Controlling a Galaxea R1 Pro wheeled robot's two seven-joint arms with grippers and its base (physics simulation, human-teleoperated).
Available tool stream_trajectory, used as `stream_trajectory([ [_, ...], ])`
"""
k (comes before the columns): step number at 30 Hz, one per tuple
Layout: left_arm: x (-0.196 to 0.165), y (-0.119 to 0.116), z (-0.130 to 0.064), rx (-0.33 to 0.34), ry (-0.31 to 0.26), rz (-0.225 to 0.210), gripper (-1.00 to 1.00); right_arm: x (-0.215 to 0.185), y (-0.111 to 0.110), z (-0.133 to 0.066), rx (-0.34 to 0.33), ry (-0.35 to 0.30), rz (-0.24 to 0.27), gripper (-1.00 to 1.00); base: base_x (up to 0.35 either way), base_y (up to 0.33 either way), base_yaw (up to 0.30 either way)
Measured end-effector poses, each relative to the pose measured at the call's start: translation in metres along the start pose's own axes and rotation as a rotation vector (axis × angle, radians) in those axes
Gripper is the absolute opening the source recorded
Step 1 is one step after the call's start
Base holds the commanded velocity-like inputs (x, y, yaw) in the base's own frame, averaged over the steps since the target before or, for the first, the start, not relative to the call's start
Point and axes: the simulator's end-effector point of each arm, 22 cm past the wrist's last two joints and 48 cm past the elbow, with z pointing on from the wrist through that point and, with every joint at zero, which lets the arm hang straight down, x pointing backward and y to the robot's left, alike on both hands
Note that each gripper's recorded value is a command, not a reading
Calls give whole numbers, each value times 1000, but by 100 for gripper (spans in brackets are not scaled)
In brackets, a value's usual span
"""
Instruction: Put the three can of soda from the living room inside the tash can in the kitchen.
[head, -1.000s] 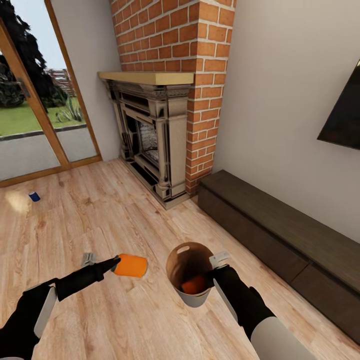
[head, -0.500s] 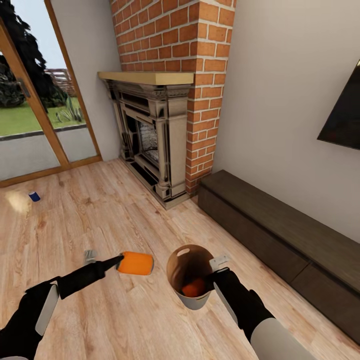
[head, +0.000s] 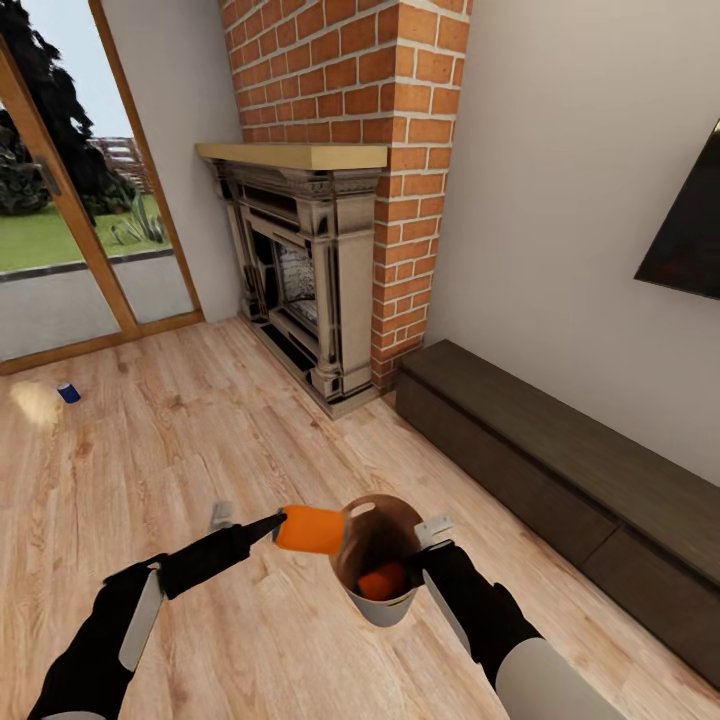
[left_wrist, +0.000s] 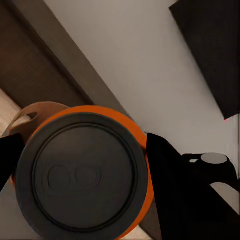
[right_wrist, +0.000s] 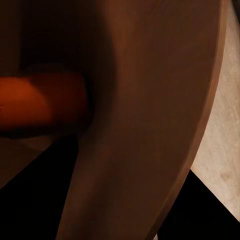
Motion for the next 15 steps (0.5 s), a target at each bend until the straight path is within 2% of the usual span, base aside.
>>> stream_trajectory([
  [8,6,-11,14,31,-11,-22,-100,0,0,0,0,0,0,-100,0,0,0],
  [15,8,-14,19,37,-14,-27,-100,0,1,0,-2,0,1,-100,0,0,0],
])
